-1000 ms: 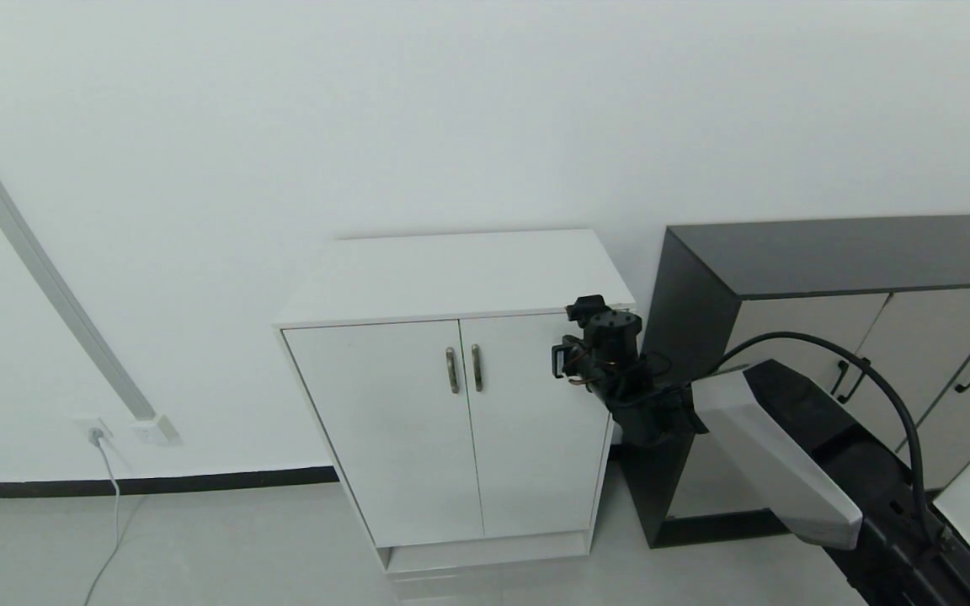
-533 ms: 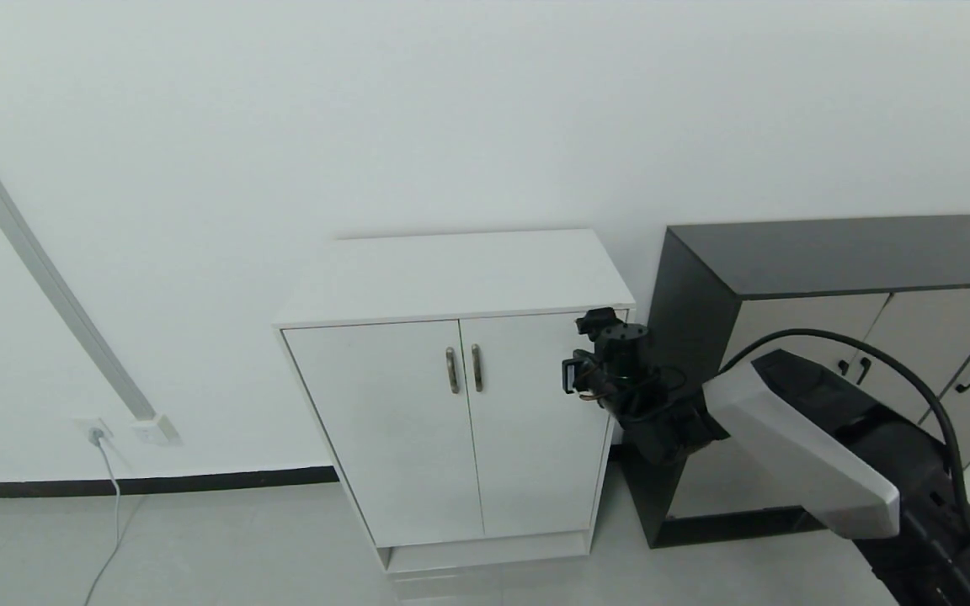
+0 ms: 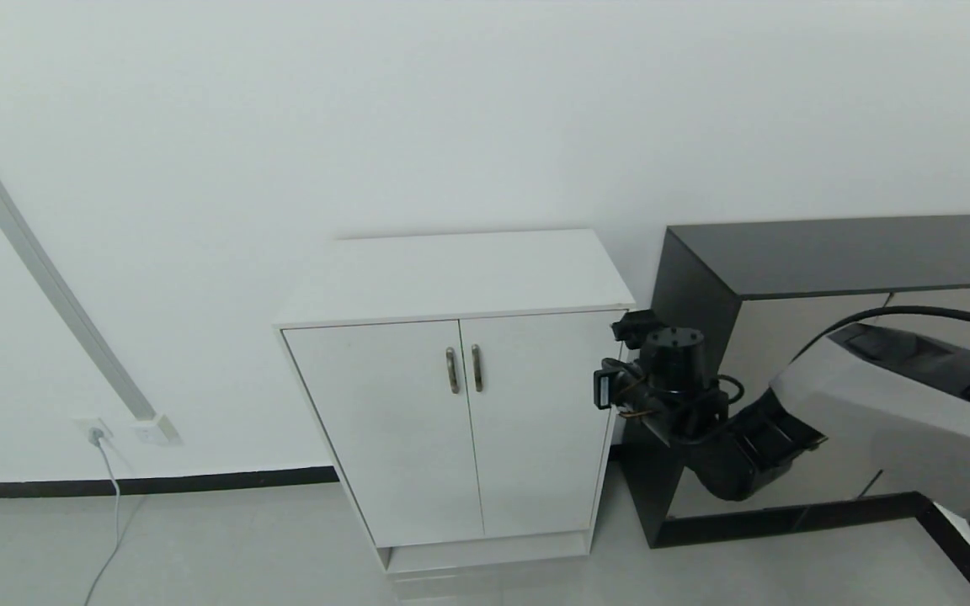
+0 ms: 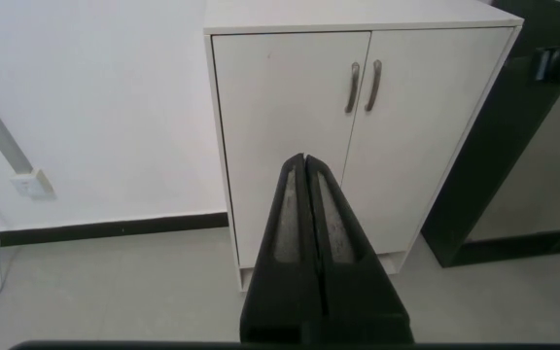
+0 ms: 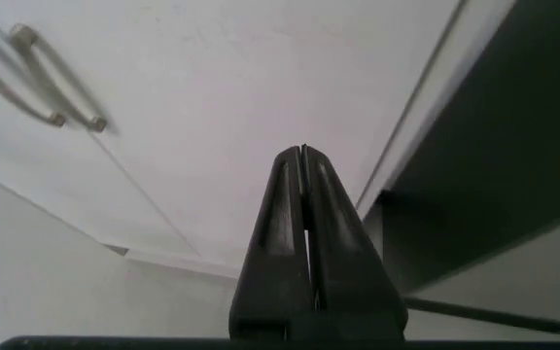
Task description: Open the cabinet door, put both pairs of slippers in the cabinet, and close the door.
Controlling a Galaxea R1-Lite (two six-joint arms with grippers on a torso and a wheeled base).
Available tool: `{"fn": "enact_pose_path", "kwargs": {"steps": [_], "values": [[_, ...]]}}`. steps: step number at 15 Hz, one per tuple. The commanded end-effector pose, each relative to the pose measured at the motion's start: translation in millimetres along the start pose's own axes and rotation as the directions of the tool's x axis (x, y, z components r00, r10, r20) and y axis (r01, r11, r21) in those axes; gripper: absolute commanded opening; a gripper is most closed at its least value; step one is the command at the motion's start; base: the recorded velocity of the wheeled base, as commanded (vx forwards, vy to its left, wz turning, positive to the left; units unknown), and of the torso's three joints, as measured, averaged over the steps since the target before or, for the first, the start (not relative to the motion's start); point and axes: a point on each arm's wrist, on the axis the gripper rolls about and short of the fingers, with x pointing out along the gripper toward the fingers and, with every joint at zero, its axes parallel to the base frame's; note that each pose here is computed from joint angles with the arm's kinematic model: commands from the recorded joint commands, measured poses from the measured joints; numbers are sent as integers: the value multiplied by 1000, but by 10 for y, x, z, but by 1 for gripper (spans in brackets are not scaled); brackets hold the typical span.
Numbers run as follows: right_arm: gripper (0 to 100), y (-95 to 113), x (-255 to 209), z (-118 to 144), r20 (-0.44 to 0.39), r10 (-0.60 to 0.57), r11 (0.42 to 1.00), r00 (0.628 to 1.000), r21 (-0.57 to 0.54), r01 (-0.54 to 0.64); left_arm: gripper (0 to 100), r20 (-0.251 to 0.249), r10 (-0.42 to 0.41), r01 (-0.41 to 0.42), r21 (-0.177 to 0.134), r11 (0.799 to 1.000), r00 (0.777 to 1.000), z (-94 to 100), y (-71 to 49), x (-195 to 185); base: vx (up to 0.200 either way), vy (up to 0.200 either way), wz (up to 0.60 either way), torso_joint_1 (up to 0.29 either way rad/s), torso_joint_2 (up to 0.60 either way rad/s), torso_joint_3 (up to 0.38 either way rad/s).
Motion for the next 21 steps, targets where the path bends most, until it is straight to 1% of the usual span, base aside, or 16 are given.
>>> {"fn": "enact_pose_path", "kwargs": {"steps": [1, 2, 3, 5, 6, 7, 9, 11, 12, 14, 16, 18, 21], "values": [[0, -151, -437, 274, 51, -14, 1000, 999, 15, 14, 0, -1, 0, 0, 0, 1000, 1000, 0, 0, 1, 0, 0, 0, 0, 0, 0], [0, -280, -575, 310, 54, -39, 999, 998, 19, 38, 0, -1, 0, 0, 0, 1000, 1000, 0, 0, 1, 0, 0, 0, 0, 0, 0], [0, -405, -687, 300, 43, -65, 998, 997, 20, 64, 0, -1, 0, 0, 0, 1000, 1000, 0, 0, 1, 0, 0, 0, 0, 0, 0], [0, -697, -935, 284, 46, -134, 991, 990, 30, 133, 0, -1, 0, 0, 0, 1000, 1000, 0, 0, 1, 0, 0, 0, 0, 0, 0], [0, -771, -1039, 287, 49, -152, 988, 987, 33, 151, 0, 0, 0, 0, 0, 1000, 1000, 0, 0, 0, 0, 0, 0, 0, 0, 0], [0, -922, -1303, 268, 33, -192, 981, 981, 36, 191, 0, 0, 0, 0, 0, 1000, 1000, 0, 0, 0, 0, 0, 0, 0, 0, 0], [0, -1074, -1728, 242, 20, -235, 971, 972, 41, 234, 0, -1, 0, 0, 1, 1000, 1000, 0, 0, 1, 0, 0, 0, 0, 0, 0], [0, -1146, -2134, 168, 2, -260, 965, 965, 42, 260, 0, 0, 0, 0, 0, 1000, 1000, 0, 0, 0, 0, 0, 0, 0, 0, 0], [0, -1158, -2247, 134, -7, -265, 963, 964, 41, 265, 0, -1, 0, 0, 0, 1000, 1000, 0, 0, 1, 0, 0, 0, 0, 0, 0], [0, -1170, -2625, 31, -20, -274, 961, 962, 40, 274, 0, -1, 0, 0, 0, 1000, 1000, 0, 0, 1, 0, 0, 0, 0, 0, 0], [0, -1164, -2851, -19, -11, -275, 960, 961, 42, 275, 0, -1, 0, 0, 0, 1000, 1000, 0, 0, 1, 0, 0, 0, 0, 0, 0], [0, -1173, -3003, 14, 2, -285, 958, 959, 46, 285, 0, -1, 0, 0, 0, 1000, 1000, 0, 0, 1, 0, 0, 0, 0, 0, 0], [0, -1162, -3254, 1, -8, -281, 959, 960, 36, 281, 0, 0, 0, 0, 0, 1000, 1000, 0, 0, 0, 0, 0, 0, 0, 0, 0]]}}
